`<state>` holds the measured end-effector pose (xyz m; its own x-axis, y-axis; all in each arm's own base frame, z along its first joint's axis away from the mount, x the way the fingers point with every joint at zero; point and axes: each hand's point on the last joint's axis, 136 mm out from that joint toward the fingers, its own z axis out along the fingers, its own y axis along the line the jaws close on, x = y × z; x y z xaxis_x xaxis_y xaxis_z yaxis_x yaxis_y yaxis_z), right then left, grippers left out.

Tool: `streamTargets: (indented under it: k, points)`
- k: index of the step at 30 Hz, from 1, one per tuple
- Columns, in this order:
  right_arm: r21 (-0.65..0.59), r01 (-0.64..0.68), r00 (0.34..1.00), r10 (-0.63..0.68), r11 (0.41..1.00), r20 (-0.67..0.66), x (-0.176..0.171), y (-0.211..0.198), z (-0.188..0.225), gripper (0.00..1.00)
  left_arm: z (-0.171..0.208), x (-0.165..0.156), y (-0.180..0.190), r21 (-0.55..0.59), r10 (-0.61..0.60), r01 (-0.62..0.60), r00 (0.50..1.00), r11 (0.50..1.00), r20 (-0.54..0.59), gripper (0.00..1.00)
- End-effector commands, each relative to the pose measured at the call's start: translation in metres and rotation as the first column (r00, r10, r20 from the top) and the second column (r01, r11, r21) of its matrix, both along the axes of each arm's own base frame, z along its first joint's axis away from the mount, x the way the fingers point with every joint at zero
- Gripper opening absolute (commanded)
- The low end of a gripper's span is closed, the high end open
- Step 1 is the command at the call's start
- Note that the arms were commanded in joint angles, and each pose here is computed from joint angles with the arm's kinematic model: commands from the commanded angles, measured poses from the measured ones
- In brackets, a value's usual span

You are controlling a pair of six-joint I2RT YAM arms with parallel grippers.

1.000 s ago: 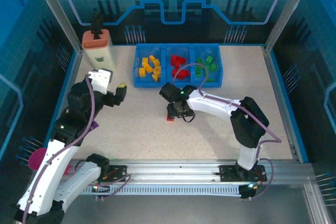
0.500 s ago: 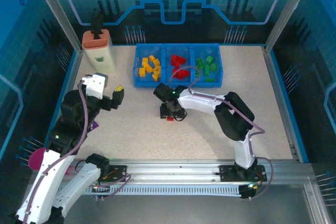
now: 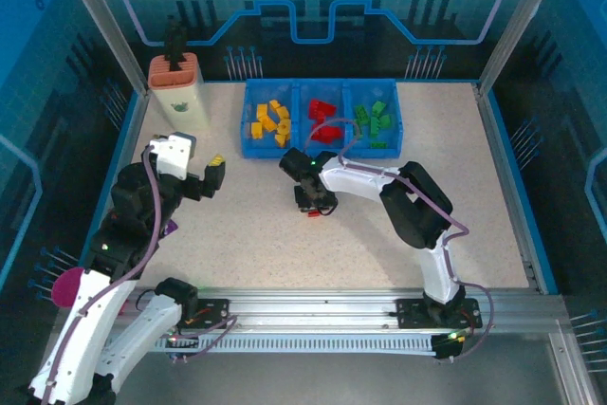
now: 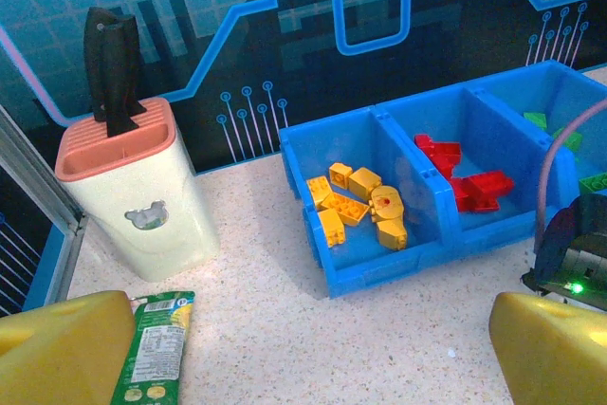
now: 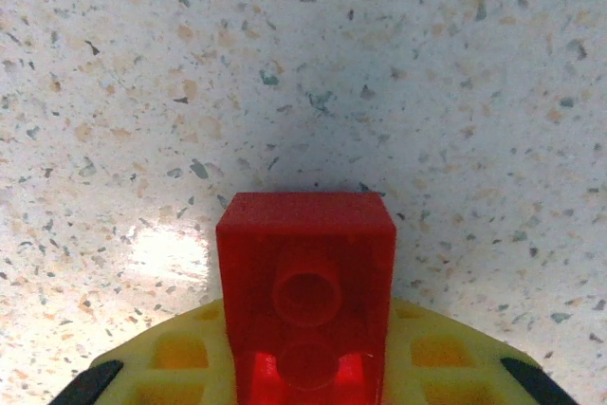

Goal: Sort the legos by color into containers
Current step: Pick up the lego from the center of the table, then place the lego in the container.

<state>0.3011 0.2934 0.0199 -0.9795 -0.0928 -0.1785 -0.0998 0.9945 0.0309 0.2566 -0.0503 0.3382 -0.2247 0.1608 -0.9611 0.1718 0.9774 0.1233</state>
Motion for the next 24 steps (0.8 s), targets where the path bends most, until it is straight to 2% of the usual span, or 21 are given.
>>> streamTargets:
  k: [1,8,13,19,24]
  points:
    - [-0.096,-0.053,0.999,0.053,0.994,-0.006,-0.001,-0.029,-0.002,0.21,0.004,0.006,0.002,0.01,0.017,-0.017,1.0,1.0,0.02,0.97]
    - [-0.157,-0.148,0.975,0.171,0.976,0.144,0.027,-0.067,0.064,0.19,0.0,0.014,-0.001,0.018,0.013,-0.013,1.0,1.0,-0.009,0.97]
    - [-0.161,-0.149,0.943,0.189,0.976,0.274,0.073,-0.09,0.106,0.18,-0.006,0.024,-0.003,0.034,0.013,-0.011,0.999,0.999,-0.04,0.97]
    - [-0.15,-0.168,0.902,0.214,0.974,0.376,0.132,-0.094,0.129,0.19,-0.007,0.032,-0.006,0.059,0.001,0.0,0.999,0.998,-0.032,0.97]
    - [-0.114,-0.164,0.895,0.197,0.98,0.401,0.181,-0.095,0.126,0.19,-0.016,0.04,-0.006,0.089,0.01,-0.005,0.998,0.996,-0.057,0.97]
